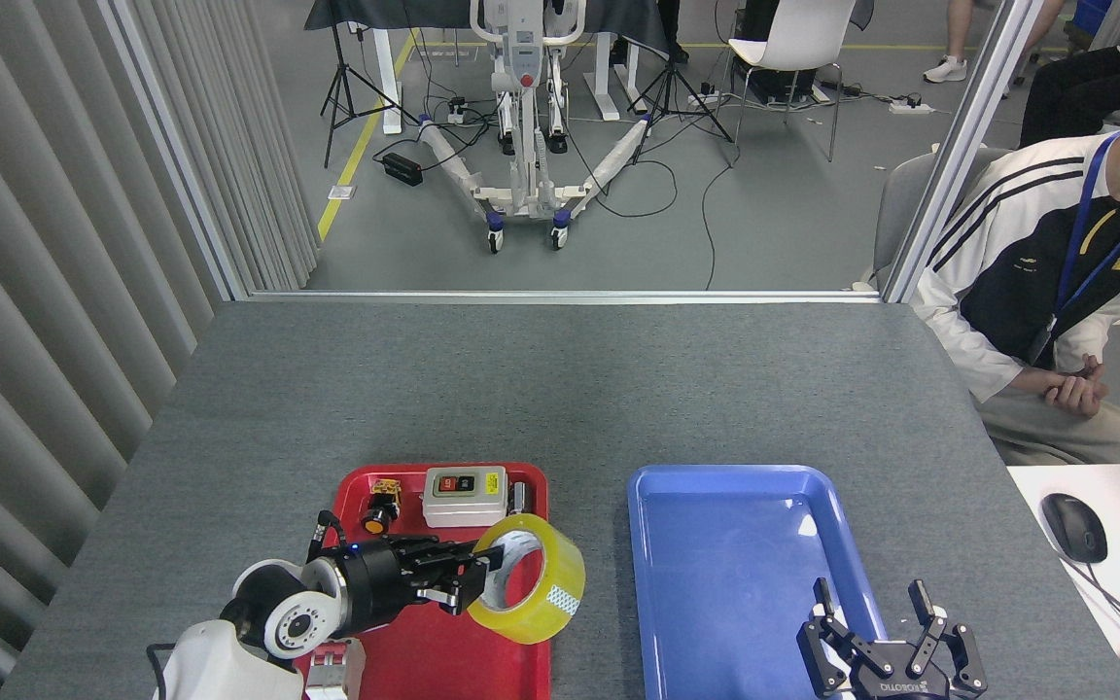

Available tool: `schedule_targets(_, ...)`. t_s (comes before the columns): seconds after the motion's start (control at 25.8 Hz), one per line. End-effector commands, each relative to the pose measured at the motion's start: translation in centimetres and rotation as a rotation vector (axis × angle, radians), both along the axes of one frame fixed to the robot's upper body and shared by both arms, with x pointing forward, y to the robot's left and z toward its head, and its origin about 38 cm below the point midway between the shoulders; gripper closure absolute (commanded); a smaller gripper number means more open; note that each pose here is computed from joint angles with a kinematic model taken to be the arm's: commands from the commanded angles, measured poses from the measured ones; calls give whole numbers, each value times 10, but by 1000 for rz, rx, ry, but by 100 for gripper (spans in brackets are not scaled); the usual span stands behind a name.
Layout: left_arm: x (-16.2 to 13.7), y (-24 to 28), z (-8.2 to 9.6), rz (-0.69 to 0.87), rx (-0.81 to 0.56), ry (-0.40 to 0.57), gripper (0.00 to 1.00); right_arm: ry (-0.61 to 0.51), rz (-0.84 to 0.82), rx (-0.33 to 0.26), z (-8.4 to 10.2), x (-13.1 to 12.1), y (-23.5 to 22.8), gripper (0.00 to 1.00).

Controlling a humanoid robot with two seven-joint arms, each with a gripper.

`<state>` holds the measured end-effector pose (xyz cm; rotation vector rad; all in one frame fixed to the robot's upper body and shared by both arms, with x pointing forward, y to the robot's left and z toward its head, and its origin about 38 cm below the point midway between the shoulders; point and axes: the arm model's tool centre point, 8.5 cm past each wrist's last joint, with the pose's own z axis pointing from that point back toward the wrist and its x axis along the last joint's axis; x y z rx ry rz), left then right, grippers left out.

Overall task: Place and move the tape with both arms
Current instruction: 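Lift the tape with the left gripper and carry it toward the blue tray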

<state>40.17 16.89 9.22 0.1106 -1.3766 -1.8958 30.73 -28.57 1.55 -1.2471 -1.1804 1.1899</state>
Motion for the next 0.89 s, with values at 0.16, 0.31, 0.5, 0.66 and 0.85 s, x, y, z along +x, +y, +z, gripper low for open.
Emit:
schedule_targets(0.16,4,-14,-14,-91,-304,71,100,-1,-8,25,-1,0,7,0)
schedule_targets(0.31,2,-34,-12,-112,-344,75,100,-5,-6,26,0,1,9,0)
schedule_targets(0.5,1,-41,-11,-125,-351,76,100,-6,-3,20,0,1,7,0)
schedule_targets(0.66,0,-46,-8,-135,-359,69,100,-3,-1,15,0,0,6,0)
schedule_targets(0.85,-7,-61,1,-202,-354,49,100,0,15,18,-2,-1,12,0)
